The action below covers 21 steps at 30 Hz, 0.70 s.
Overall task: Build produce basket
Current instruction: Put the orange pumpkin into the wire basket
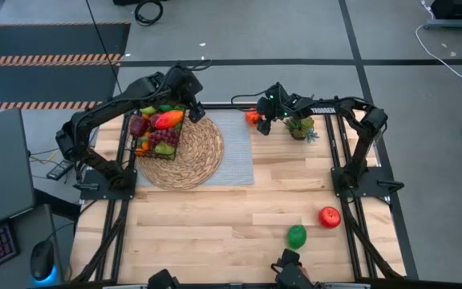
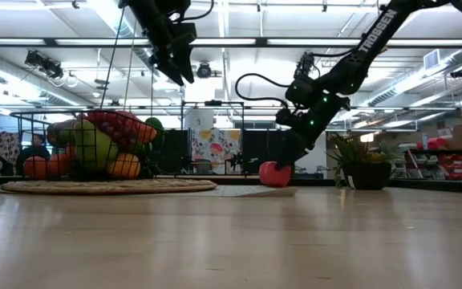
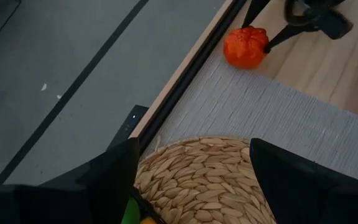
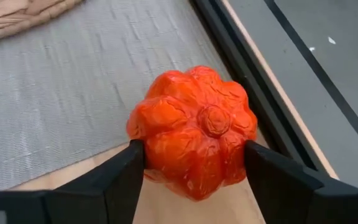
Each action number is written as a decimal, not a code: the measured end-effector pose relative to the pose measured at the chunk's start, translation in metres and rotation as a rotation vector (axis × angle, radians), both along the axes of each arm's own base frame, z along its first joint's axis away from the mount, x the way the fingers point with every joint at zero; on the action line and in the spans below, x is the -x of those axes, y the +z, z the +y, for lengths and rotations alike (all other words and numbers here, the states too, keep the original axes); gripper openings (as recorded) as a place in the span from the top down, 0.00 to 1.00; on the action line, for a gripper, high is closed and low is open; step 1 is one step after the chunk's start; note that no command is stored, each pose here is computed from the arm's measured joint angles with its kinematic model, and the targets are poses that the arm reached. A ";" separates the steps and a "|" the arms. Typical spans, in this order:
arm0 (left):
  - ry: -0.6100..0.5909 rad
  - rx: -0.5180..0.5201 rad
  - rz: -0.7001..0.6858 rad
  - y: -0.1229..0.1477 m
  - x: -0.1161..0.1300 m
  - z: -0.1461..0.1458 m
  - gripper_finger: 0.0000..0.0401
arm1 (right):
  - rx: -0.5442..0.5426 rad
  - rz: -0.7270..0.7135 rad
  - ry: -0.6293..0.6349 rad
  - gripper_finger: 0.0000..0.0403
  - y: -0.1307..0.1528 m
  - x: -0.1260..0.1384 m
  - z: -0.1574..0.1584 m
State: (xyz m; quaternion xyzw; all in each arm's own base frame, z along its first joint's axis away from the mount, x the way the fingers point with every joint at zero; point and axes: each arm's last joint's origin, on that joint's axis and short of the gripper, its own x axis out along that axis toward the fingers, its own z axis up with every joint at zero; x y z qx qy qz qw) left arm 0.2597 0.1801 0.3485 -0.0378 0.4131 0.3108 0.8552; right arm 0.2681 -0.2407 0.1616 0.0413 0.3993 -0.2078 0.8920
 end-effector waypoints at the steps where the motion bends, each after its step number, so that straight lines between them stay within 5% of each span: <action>1: 0.000 0.001 0.001 0.000 0.000 0.000 0.22 | -0.001 0.000 0.006 0.34 0.001 -0.001 0.002; 13: -0.084 -0.042 0.051 0.000 -0.001 -0.002 0.22 | -0.008 -0.259 0.124 0.35 0.058 -0.015 0.034; 21: -0.446 -0.122 0.001 0.006 -0.017 -0.015 0.22 | -0.136 -0.543 0.292 0.36 0.103 -0.014 0.054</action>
